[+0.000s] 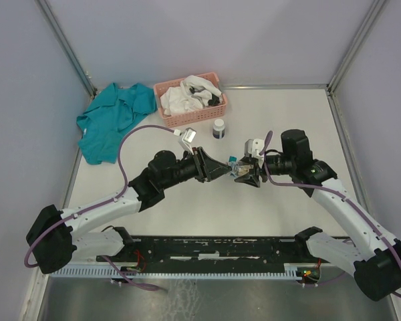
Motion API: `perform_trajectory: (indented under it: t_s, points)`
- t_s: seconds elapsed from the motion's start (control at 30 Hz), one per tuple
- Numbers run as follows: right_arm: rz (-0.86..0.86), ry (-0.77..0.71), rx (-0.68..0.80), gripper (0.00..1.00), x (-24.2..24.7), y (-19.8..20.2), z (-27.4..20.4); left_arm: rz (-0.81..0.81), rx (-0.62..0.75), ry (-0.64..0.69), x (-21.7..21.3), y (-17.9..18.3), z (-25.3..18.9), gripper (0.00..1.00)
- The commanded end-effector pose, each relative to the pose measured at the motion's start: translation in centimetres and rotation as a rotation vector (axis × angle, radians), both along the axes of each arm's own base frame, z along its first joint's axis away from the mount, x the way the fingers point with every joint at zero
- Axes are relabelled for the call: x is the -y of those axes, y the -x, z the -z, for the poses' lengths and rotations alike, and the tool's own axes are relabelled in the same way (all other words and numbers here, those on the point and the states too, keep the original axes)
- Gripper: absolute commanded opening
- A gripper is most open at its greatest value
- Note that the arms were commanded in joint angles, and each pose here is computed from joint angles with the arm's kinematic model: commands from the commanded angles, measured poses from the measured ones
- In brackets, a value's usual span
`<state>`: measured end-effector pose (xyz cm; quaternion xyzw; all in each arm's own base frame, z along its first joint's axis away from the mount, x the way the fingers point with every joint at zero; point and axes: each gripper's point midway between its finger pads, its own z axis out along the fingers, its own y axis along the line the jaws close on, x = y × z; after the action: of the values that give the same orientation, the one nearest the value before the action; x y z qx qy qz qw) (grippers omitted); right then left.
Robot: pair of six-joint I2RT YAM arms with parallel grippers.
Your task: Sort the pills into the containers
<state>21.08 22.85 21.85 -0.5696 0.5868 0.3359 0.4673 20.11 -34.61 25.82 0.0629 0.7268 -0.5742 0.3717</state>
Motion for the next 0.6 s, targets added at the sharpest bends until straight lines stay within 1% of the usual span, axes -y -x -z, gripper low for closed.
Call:
perform_trajectory:
  t_s: [0.0,0.37,0.57]
  points:
    - [-0.008,-0.036,0.084,0.0,-0.6,-0.7,-2.7,-0.019,0.096,0.036,0.3,-0.5,-3.0,0.31]
    - [-0.02,-0.026,0.083,0.0,-1.1,-0.5,-2.4,-0.001,0.101,0.046,0.9,-0.3,-3.6,0.31]
    - [-0.025,-0.015,0.09,0.01,-1.2,-0.4,-2.2,0.016,0.092,0.029,1.3,-0.2,-3.3,0.31]
